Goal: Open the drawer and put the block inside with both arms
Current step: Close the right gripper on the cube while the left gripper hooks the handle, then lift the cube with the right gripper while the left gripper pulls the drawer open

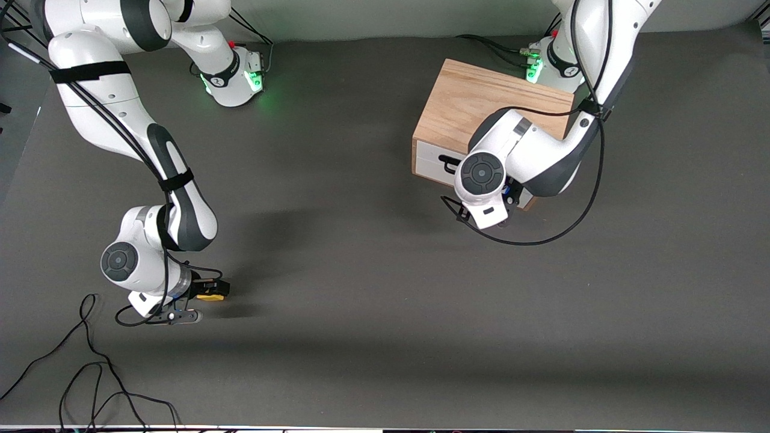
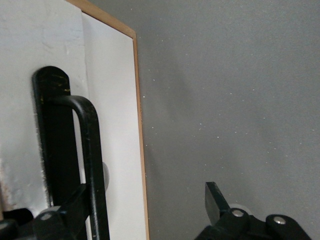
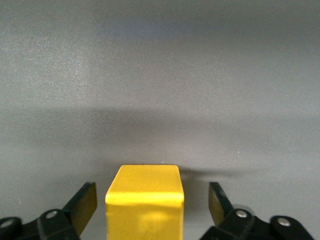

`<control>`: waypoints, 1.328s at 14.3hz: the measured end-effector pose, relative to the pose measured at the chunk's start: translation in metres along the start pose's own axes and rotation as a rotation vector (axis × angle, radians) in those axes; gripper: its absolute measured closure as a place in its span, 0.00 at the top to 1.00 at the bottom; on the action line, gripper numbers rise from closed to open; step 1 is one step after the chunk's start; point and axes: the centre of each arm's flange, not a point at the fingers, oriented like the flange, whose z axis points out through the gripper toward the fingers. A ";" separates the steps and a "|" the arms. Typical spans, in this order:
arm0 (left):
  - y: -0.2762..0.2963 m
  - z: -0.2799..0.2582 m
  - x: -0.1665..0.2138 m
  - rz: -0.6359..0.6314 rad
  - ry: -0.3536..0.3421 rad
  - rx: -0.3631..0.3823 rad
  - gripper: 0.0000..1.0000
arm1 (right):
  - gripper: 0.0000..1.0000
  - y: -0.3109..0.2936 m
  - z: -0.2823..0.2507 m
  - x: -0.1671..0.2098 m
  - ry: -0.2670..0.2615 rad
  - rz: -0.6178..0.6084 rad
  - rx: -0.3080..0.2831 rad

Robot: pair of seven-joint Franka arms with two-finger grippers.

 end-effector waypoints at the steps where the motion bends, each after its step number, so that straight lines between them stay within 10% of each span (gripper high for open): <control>1: 0.001 -0.001 0.000 0.000 -0.001 -0.005 1.00 | 0.96 0.000 0.000 0.000 -0.001 0.000 0.000; 5: 0.003 0.001 0.000 0.005 0.001 -0.015 1.00 | 0.55 0.000 0.002 -0.002 -0.004 -0.010 0.000; 19: 0.058 -0.026 0.016 -0.016 -0.079 -0.130 1.00 | 0.55 0.028 -0.104 0.038 -0.046 0.003 -0.005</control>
